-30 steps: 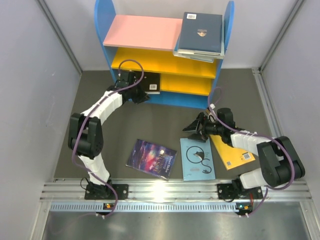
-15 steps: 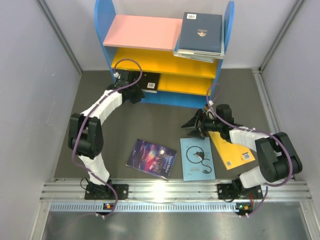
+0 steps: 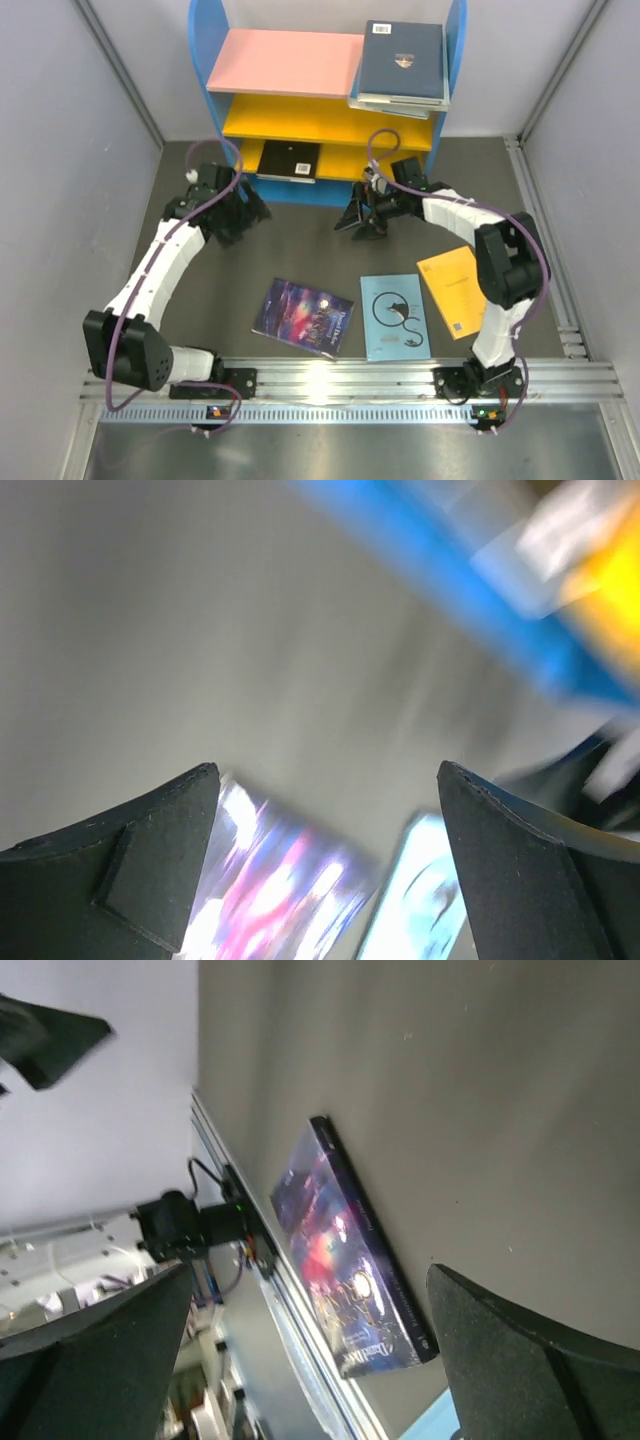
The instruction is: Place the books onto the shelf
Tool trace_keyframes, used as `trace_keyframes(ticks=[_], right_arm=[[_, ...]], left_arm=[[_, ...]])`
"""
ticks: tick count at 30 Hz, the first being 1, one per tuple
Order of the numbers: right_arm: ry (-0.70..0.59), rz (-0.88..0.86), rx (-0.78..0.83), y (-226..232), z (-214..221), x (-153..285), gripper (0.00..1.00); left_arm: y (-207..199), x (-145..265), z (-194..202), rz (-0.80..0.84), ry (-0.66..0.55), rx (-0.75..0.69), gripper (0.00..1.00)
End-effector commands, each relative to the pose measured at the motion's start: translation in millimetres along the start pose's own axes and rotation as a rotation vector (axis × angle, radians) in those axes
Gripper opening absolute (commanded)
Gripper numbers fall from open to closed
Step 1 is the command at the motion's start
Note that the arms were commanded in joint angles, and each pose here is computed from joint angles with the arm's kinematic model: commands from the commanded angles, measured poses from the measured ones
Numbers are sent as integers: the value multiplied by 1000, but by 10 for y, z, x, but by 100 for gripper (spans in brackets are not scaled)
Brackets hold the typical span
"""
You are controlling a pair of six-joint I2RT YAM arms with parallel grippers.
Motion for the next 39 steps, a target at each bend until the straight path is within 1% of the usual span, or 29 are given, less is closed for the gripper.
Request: trace_keyframes(ticks=[1,2,5,10,11,16,20,22,24,27,32,36,39], right_arm=[[148,38,41,-116,146,-193,100],[164,49,34,-145,195,-235,100],[226,79,61,-199,394,-401,100],[312,148,100,-280,748,-673,100],[314,149,106,-298,774,-722,100],[331,158,95,-371,1009,-874,100],[332,166,105,-430,1126,-971,100],[348,182,109,-467,1212,-1010,100],[362,193,120,-496,1285,-1055,100],[382,201,122,-543,1412,-1096,100],[425,215,101,-646,1685,-1110,100],[485,191,66,-687,1895,-1133,100],[555,153,53,-649,2077,-1172,100]], left_arm=[[499,-14,798,-159,390,45,95],[636,-27,986,-185,452,62,94],[832,120,1238,-196,509,83,94],[1031,244,1508,-201,604,66,97],[1108,262,1594,-217,636,58,99],[1236,418,1784,-223,691,38,99],[1376,490,1950,-257,699,14,99],[1408,448,2015,-250,695,13,99],[1490,408,2134,-275,721,14,99],[1575,309,2248,-307,726,-4,99],[1624,92,2382,-314,705,1,99],[1609,-89,2392,-296,676,-1,98],[1580,-219,2375,-297,656,-6,99]])
Point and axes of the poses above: each gripper's point midway between its finger pads, its own x axis back along the fingers, its own y axis along the line the jaws close on, z = x × y, the point moved 5 cm from there along x, back along the fingers, and after that the axes turned 1 degree about x, right-handed, at the moved point
